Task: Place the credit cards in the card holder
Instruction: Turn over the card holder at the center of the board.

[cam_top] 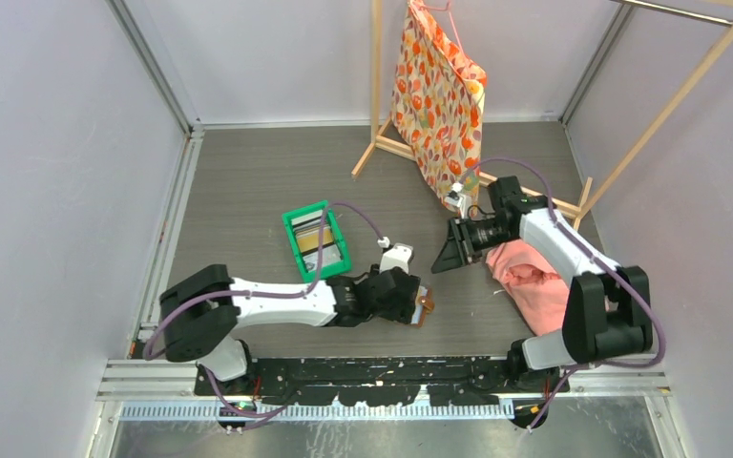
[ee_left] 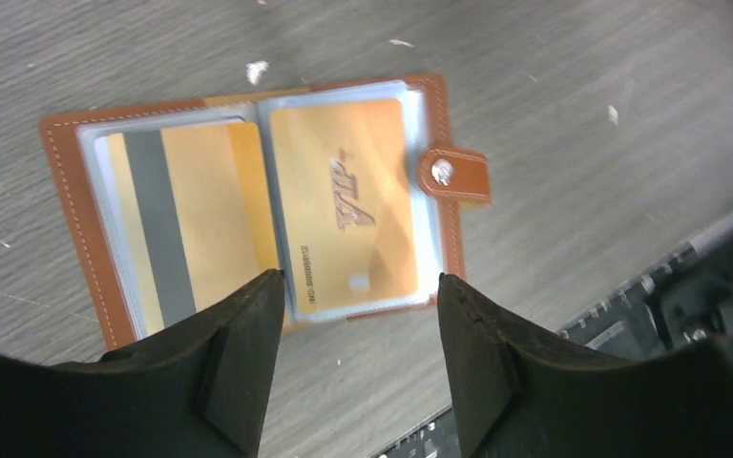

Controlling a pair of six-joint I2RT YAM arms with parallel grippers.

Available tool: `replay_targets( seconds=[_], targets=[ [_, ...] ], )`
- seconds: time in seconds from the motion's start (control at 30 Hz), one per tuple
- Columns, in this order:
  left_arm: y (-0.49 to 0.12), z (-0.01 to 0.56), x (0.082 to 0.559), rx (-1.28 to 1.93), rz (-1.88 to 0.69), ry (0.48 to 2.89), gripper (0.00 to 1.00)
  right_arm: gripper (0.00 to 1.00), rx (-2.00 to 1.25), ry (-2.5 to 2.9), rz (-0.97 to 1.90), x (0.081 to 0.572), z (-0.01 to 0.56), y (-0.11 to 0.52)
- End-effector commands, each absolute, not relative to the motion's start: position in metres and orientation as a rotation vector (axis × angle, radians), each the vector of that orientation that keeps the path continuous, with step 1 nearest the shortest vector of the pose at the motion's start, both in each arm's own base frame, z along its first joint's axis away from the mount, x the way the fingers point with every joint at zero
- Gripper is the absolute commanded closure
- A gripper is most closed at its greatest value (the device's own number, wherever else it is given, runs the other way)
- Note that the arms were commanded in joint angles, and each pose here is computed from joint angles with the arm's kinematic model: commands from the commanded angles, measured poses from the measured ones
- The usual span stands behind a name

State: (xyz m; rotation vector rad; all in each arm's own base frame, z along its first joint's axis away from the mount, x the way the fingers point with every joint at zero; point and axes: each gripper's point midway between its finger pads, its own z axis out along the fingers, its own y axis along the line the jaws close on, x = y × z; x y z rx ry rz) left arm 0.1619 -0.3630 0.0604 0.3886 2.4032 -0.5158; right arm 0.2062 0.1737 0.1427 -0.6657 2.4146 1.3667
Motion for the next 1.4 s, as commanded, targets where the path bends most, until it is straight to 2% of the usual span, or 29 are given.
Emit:
replay_targets(
  seconds=[0.0, 0.07, 0.13, 0.2, 0.3, 0.37, 0.43, 0.57, 0.7, 0.87, 1.03, 1.23, 1.3, 1.33, 1.37],
  targets=[
    [-0.378, 0.108, 0.166, 0.510, -0.824, 2.218, 0.38, 0.71, -0.625, 2.488, 1.459, 0.211, 0.139, 0.198],
    [-0.372, 0.109, 0.170, 0.486, -0.925, 2.216, 0.46, 0.78, -0.712, 2.580, 1.306, 0.214, 0.116, 0.198],
    [-0.364, 0.106, 0.173, 0.461, -0.994, 2.203, 0.52, 0.81, -0.959, 2.619, 1.099, 0.214, 0.103, 0.198],
    [-0.358, 0.106, 0.169, 0.491, -1.032, 2.189, 0.53, 0.81, -1.155, 2.624, 0.917, 0.211, 0.088, 0.196],
    [-0.347, 0.110, 0.167, 0.549, -1.006, 2.150, 0.52, 0.69, -1.330, 2.568, 0.759, 0.206, 0.076, 0.195],
    [-0.339, 0.118, 0.167, 0.566, -0.992, 2.094, 0.52, 0.54, -1.426, 2.509, 0.671, 0.202, 0.069, 0.197],
    [-0.326, 0.128, 0.171, 0.549, -0.952, 2.036, 0.52, 0.46, -1.502, 2.476, 0.578, 0.199, 0.061, 0.199],
    [-0.300, 0.154, 0.173, 0.499, -0.918, 1.923, 0.48, 0.39, -1.615, 2.456, 0.367, 0.197, 0.047, 0.191],
    [-0.283, 0.161, 0.169, 0.460, -0.932, 1.875, 0.46, 0.38, -1.657, 2.459, 0.295, 0.190, 0.040, 0.181],
    [-0.276, 0.162, 0.165, 0.418, -0.977, 1.824, 0.44, 0.47, -1.614, 2.467, 0.241, 0.200, 0.035, 0.185],
    [-0.278, 0.163, 0.163, 0.406, -1.007, 1.814, 0.43, 0.71, -1.566, 2.448, 0.162, 0.215, 0.035, 0.184],
    [-0.287, 0.159, 0.162, 0.412, -1.042, 1.816, 0.43, 0.88, -1.379, 2.407, 0.008, 0.257, 0.050, 0.170],
    [-0.293, 0.159, 0.163, 0.406, -1.065, 1.817, 0.43, 0.89, -1.294, 2.400, -0.026, 0.275, 0.057, 0.165],
    [-0.296, 0.159, 0.163, 0.397, -1.080, 1.819, 0.43, 0.86, -1.261, 2.406, -0.020, 0.279, 0.061, 0.164],
    [-0.299, 0.159, 0.163, 0.373, -1.101, 1.827, 0.43, 0.76, -1.242, 2.417, 0.014, 0.280, 0.065, 0.165]
  ],
)
